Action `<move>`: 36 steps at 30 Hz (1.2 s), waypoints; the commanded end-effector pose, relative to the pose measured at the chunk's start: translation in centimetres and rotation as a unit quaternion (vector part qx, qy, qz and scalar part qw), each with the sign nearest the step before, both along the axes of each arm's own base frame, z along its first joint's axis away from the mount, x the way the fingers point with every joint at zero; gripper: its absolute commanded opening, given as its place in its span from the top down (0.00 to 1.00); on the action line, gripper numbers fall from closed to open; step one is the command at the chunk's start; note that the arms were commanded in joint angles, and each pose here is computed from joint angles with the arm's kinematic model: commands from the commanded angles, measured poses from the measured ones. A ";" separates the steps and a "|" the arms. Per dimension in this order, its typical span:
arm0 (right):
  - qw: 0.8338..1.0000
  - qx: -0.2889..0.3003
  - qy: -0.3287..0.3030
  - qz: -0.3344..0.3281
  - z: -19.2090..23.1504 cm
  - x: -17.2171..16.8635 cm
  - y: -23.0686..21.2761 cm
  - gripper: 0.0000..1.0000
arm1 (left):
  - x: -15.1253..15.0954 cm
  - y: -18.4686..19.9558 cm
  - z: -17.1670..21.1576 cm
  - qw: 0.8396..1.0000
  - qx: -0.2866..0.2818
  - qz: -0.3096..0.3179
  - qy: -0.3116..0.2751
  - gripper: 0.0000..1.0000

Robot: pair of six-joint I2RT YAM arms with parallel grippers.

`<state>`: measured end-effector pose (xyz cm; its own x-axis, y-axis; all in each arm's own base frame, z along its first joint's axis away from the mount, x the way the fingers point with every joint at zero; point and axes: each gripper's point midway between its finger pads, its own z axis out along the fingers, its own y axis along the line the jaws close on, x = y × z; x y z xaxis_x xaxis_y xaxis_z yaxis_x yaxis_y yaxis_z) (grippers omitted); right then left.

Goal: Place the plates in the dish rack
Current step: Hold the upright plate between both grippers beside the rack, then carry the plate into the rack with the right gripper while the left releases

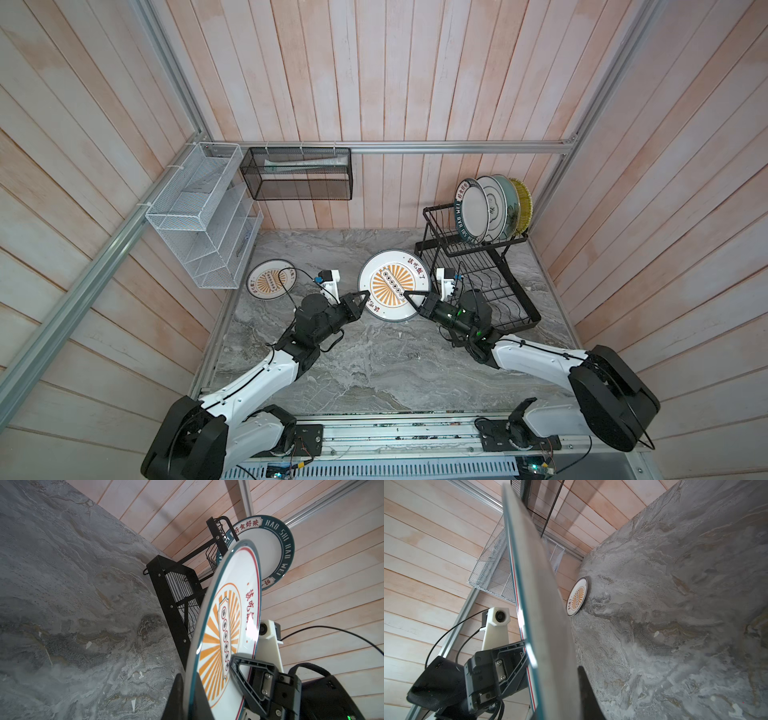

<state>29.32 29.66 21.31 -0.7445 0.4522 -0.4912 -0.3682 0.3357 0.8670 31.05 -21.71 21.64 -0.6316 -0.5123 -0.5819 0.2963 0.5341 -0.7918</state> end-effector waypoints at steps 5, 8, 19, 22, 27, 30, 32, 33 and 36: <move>0.998 0.017 -0.053 0.022 3.8 -0.9 1.0 1.00 | 0.0 0.3 -0.8 0.999 0.034 0.009 0.000 0.80; 0.998 0.011 -0.055 0.017 3.8 -0.8 0.9 1.00 | 0.0 0.3 -1.1 0.999 0.039 0.008 0.003 0.65; 0.996 -0.028 -0.074 -0.038 4.4 0.0 -1.5 1.00 | -0.1 0.8 -1.4 0.998 0.059 0.015 0.007 0.62; 0.993 -0.043 -0.092 -0.063 5.3 0.5 -2.8 1.00 | -0.2 1.1 -1.6 0.997 0.068 0.020 0.010 0.62; 0.981 -0.083 -0.135 -0.114 8.0 1.6 -5.6 1.00 | -0.3 1.3 -1.4 0.997 0.069 0.023 0.008 0.62; 0.973 -0.102 -0.159 -0.135 9.8 2.3 -7.2 1.00 | -0.3 1.3 -1.4 0.997 0.069 0.024 0.008 0.62; 0.967 -0.111 -0.174 -0.149 11.1 2.8 -8.2 1.00 | -0.4 1.4 -1.3 0.997 0.070 0.024 0.007 0.62; 0.964 -0.112 -0.185 -0.155 11.8 2.9 -8.6 1.00 | -0.4 1.4 -1.4 0.997 0.072 0.024 0.009 0.62; 0.952 -0.127 -0.219 -0.175 14.6 3.6 -9.7 1.00 | -0.5 1.4 -1.0 0.997 0.073 0.023 0.006 0.62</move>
